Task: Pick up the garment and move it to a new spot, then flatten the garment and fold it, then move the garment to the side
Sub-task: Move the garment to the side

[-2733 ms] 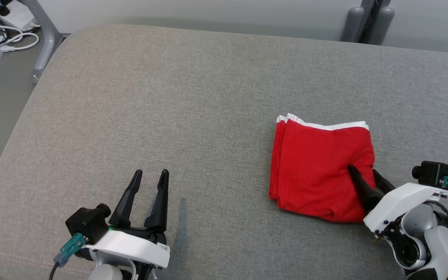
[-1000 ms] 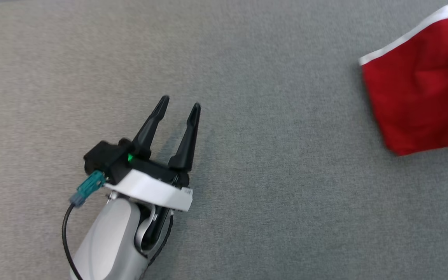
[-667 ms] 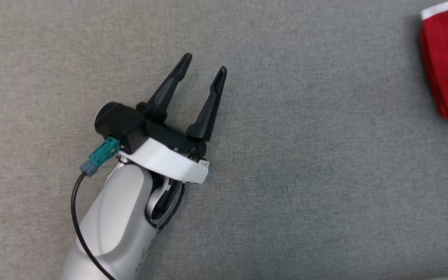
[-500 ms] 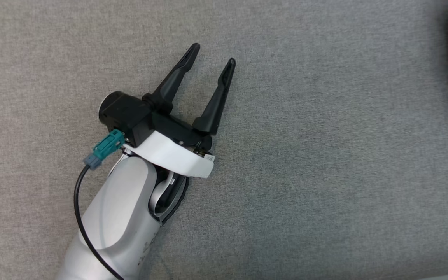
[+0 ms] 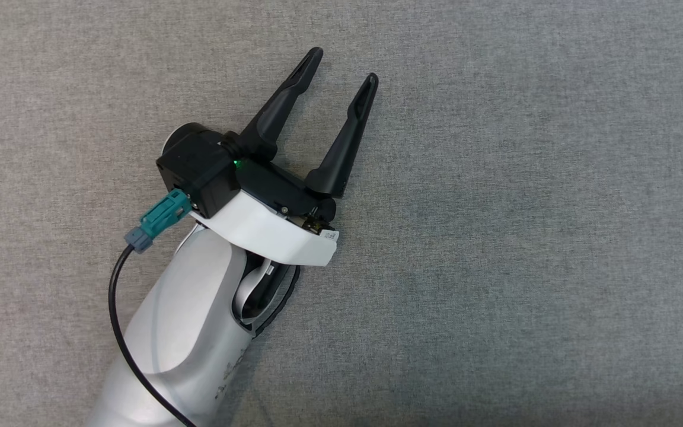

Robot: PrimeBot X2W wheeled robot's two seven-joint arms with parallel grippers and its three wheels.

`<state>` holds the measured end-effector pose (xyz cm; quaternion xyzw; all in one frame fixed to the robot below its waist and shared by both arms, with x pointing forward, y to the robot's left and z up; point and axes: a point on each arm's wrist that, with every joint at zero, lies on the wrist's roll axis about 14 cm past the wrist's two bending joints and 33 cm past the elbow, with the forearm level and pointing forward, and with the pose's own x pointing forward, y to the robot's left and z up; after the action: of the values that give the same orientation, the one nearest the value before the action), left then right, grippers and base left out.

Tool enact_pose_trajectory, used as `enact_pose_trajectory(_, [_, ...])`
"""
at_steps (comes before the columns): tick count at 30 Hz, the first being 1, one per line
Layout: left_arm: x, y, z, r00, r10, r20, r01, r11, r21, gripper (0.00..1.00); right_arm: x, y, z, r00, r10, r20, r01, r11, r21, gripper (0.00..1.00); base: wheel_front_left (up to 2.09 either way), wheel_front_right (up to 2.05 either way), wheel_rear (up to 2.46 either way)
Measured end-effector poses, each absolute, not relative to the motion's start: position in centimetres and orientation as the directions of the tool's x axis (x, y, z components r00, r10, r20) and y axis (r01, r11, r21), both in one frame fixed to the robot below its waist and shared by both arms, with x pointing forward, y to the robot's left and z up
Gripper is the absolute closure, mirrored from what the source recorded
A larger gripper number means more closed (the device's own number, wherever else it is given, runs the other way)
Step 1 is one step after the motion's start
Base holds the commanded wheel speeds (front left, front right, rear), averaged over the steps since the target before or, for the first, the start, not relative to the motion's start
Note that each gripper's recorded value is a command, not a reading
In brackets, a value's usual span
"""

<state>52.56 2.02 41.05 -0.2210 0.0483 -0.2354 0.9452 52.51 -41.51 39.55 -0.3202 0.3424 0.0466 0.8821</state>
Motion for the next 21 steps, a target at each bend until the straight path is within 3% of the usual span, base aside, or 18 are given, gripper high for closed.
enact_pose_trajectory(4, [52.6,2.7,41.1,0.892,-0.452,0.009,0.409,0.8,-0.439,0.0,52.5,-41.9,39.3,0.75,-0.154,-0.643,-0.299,0.789,-0.538,1.0,0.0,0.0,0.0])
enact_pose_trajectory(5, [52.5,2.8,41.1,0.894,-0.449,0.008,0.406,0.801,-0.441,0.0,52.5,-42.1,39.3,0.748,-0.159,-0.644,-0.295,0.789,-0.539,0.75,0.0,0.0,0.0])
enact_pose_trajectory(6, [52.5,2.9,41.2,0.895,-0.446,0.007,0.403,0.802,-0.441,0.0,52.5,-42.2,39.3,0.747,-0.165,-0.644,-0.291,0.79,-0.54,0.12,0.0,0.0,0.0])
enact_pose_trajectory(7, [52.5,3.0,41.2,0.896,-0.445,0.007,0.402,0.803,-0.44,0.0,52.4,-42.6,39.4,0.746,-0.178,-0.642,-0.275,0.796,-0.54,0.0,0.0,0.0,0.0])
enact_pose_trajectory(11, [51.9,3.3,41.4,0.898,-0.439,-0.003,0.393,0.808,-0.439,0.0,51.6,-43.8,39.6,0.713,-0.24,-0.659,-0.236,0.802,-0.548,0.0,0.0,0.0,0.0])
enact_pose_trajectory(15, [51.4,3.5,41.7,0.9,-0.436,-0.005,0.39,0.81,-0.437,0.0,51.9,-44.0,40.8,0.73,-0.255,-0.635,-0.215,0.796,-0.566,0.0,0.0,0.0,0.0])
enact_pose_trajectory(21, [50.4,4.4,43.7,0.912,-0.411,0.013,0.377,0.823,-0.424,0.0,53.6,-42.5,44.9,0.823,-0.23,-0.519,-0.147,0.797,-0.586,0.0,0.0,0.0,0.0])
